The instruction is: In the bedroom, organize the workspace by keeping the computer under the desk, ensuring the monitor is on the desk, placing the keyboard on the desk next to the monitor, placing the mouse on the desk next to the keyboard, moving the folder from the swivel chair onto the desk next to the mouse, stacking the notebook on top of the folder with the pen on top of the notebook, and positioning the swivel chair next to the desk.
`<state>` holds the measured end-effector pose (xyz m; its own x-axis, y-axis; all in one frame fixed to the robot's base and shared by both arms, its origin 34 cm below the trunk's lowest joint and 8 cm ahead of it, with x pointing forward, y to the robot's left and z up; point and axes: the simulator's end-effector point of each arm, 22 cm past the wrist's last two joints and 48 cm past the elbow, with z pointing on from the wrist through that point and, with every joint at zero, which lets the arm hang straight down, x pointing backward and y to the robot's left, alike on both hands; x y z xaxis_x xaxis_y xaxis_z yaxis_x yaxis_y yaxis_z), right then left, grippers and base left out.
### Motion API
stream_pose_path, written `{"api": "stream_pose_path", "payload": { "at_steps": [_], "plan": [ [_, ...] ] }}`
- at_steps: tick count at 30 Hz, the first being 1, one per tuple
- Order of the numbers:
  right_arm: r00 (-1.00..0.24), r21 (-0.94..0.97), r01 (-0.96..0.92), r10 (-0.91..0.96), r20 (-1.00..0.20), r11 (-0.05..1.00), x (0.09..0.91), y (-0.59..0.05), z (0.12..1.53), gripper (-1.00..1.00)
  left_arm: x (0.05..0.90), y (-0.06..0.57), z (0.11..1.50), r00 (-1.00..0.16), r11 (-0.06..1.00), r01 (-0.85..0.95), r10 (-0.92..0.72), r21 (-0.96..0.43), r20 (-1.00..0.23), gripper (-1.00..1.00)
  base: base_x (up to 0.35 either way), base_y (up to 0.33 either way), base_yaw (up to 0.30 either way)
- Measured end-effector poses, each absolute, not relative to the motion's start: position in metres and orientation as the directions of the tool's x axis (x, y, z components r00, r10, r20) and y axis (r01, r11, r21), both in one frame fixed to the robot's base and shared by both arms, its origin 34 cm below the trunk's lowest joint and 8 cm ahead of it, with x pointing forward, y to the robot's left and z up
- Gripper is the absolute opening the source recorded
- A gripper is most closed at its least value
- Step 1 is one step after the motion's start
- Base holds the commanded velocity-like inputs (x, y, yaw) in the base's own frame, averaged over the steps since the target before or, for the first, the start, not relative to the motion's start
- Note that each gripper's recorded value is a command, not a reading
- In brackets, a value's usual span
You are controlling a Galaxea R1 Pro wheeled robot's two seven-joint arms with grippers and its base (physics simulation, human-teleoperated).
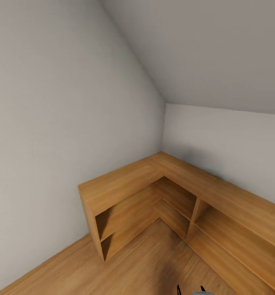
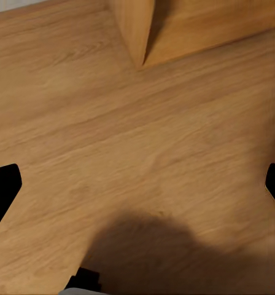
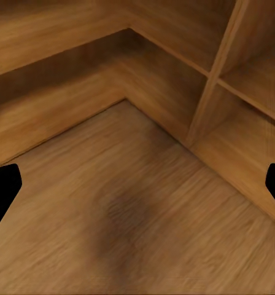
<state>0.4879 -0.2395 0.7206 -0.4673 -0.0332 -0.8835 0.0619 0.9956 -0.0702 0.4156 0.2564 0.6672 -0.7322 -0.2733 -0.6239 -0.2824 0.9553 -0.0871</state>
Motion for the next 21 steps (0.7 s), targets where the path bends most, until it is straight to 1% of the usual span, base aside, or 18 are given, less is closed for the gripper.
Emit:
{"api": "stream_pose_path", "payload": {
  "at_steps": [4, 15, 18, 21],
  "plan": [
    [-0.485, -0.072, 0.061, -0.033, -0.874, 0.996, 0.4859, -0.2386, 0.7164, 1.0, 0.4158, 0.2569, 0.667, -0.731, 0.955, -0.284, -0.275, -0.087, -0.624, 1.0, 0.071, 0.014, -0.3],
    [-0.489, -0.073, 0.063, -0.033, -0.872, 0.995, 0.4854, -0.2398, 0.7155, 1.0, 0.416, 0.257, 0.6671, -0.73, 0.955, -0.284, -0.275, -0.088, -0.625, 1.0, 0.008, 0.002, -0.3],
    [-0.489, -0.073, 0.063, -0.033, -0.871, 0.995, 0.4853, -0.2399, 0.7154, 1.0, 0.4161, 0.257, 0.6672, -0.73, 0.955, -0.285, -0.275, -0.088, -0.626, 1.0, 0.001, 0.095, -0.3],
    [-0.49, -0.073, 0.063, -0.033, -0.871, 0.995, 0.4853, -0.2399, 0.7154, 1.0, 0.4161, 0.2571, 0.6672, -0.73, 0.955, -0.285, -0.275, -0.088, -0.625, 1.0, 0.007, 0.214, -0.3]
  ]
}}
